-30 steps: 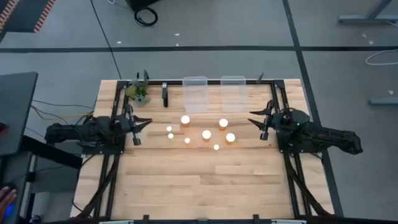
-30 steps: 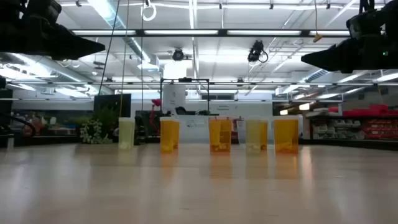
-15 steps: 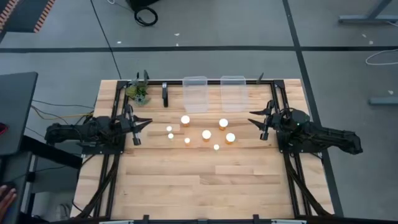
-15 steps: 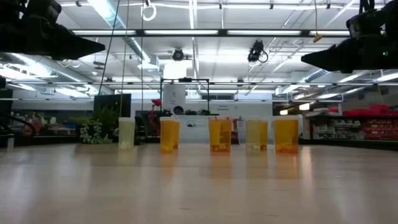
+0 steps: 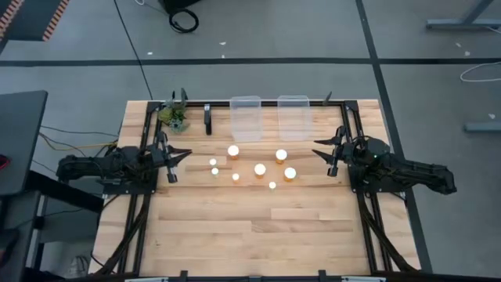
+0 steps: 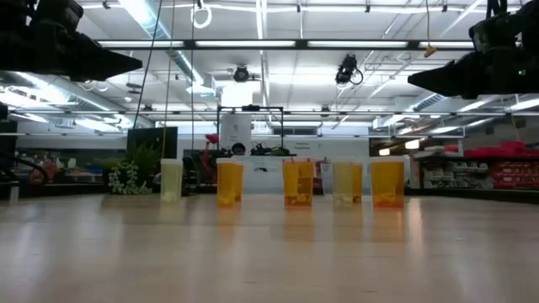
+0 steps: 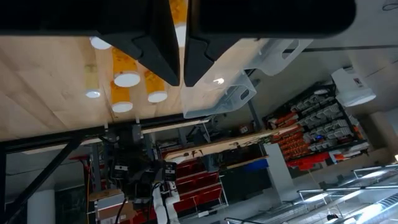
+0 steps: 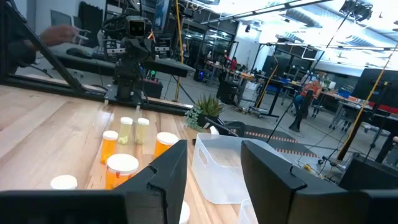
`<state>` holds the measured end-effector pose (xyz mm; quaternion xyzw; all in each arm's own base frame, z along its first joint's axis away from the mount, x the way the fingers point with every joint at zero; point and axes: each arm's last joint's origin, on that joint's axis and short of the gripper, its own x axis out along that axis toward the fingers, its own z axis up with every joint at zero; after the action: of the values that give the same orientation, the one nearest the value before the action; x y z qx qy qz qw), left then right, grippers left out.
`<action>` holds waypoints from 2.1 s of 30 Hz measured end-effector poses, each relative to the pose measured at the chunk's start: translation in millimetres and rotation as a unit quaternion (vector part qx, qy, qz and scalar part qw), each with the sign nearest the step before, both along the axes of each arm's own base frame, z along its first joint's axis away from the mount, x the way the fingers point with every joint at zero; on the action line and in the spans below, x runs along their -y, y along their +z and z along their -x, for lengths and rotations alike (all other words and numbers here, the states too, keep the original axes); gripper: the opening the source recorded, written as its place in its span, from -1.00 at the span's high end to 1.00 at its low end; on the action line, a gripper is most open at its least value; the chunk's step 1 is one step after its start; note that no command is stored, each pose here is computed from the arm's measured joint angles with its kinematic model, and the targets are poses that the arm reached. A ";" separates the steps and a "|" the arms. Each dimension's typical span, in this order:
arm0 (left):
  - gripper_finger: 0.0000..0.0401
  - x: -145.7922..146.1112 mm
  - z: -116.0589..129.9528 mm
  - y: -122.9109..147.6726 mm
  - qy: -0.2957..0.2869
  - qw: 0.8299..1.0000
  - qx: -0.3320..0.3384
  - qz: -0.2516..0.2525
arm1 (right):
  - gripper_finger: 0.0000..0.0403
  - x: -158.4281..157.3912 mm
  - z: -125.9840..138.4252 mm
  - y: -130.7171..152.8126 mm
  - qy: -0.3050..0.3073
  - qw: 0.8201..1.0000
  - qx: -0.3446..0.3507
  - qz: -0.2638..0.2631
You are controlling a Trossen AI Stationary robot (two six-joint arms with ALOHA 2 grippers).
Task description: Pick and place medicine bottles into bin by pill shape (circle, oval)
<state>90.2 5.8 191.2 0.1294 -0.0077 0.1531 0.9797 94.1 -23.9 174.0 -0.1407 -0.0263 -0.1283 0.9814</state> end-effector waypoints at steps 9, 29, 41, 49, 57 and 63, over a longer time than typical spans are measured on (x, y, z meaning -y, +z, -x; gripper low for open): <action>0.85 0.0 0.0 0.0 0.000 1.000 0.000 0.000 | 0.22 0.0 0.0 0.0 0.000 1.000 0.000 0.000; 0.86 0.0 0.0 0.0 0.000 1.000 0.000 0.000 | 0.22 0.0 0.0 0.1 0.000 1.000 0.000 0.000; 0.82 0.0 0.0 0.0 0.000 1.000 0.000 0.000 | 0.22 0.0 0.0 -0.1 0.000 1.000 0.000 0.000; 0.86 0.0 0.0 -0.1 0.000 1.000 0.000 0.000 | 0.22 0.0 0.0 -0.1 0.000 1.000 0.000 0.000; 0.86 0.0 0.0 -0.1 0.000 1.000 0.000 0.000 | 0.22 0.0 0.0 0.0 0.000 1.000 0.000 0.000; 0.83 0.0 0.0 -0.1 0.000 1.000 0.000 0.000 | 0.22 0.0 0.0 0.0 0.000 1.000 0.000 0.000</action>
<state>90.2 5.8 191.1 0.1295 -0.0076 0.1532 0.9796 94.1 -23.9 174.0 -0.1406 -0.0262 -0.1285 0.9813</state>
